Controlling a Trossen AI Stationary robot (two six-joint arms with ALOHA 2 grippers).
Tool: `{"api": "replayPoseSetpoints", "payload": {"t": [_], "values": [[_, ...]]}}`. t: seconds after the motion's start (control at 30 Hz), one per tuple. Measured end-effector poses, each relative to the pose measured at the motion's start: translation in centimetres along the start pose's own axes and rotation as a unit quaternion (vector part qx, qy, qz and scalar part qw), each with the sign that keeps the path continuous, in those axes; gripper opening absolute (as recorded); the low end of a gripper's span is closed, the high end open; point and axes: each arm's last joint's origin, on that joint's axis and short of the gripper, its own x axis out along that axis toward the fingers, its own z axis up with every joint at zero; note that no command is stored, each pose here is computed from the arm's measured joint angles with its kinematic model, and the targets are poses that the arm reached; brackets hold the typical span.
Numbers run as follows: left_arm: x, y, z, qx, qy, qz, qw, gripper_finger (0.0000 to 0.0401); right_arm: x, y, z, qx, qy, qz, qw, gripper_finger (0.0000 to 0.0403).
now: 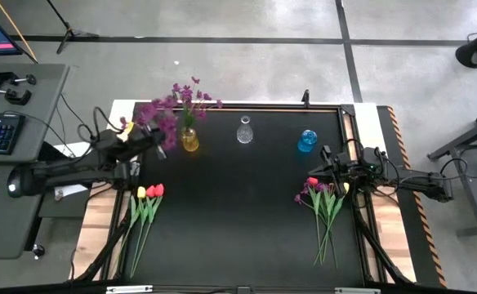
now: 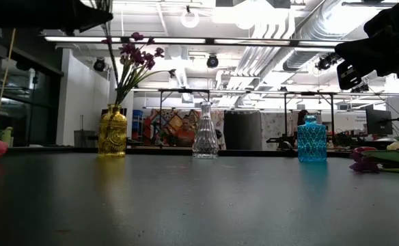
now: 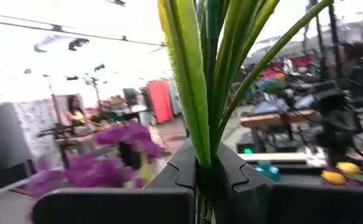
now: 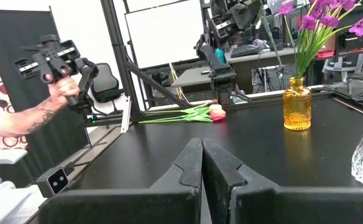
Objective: Sort flowers into vase by color
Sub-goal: Put the left purple flowers into the yellow flower vase
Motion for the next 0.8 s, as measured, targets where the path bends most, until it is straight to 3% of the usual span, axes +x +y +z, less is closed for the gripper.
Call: {"api": "replayPoseSetpoints", "payload": {"t": [0.27,0.6,0.8], "values": [[-0.2,0.9,-1.4,0.013,0.028,0.053,0.998,0.0000,0.0,0.0,0.0,0.000,0.000,0.000,1.000,0.0000],[0.6,1.4,-2.4,0.015,0.063,0.071,0.995,0.0000,0.0,0.0,0.0,0.000,0.000,0.000,1.000,0.0000],[1.3,1.6,-2.3,0.013,0.041,0.069,0.997,0.0000,0.0,0.0,0.0,0.000,0.000,0.000,1.000,0.0000]]}}
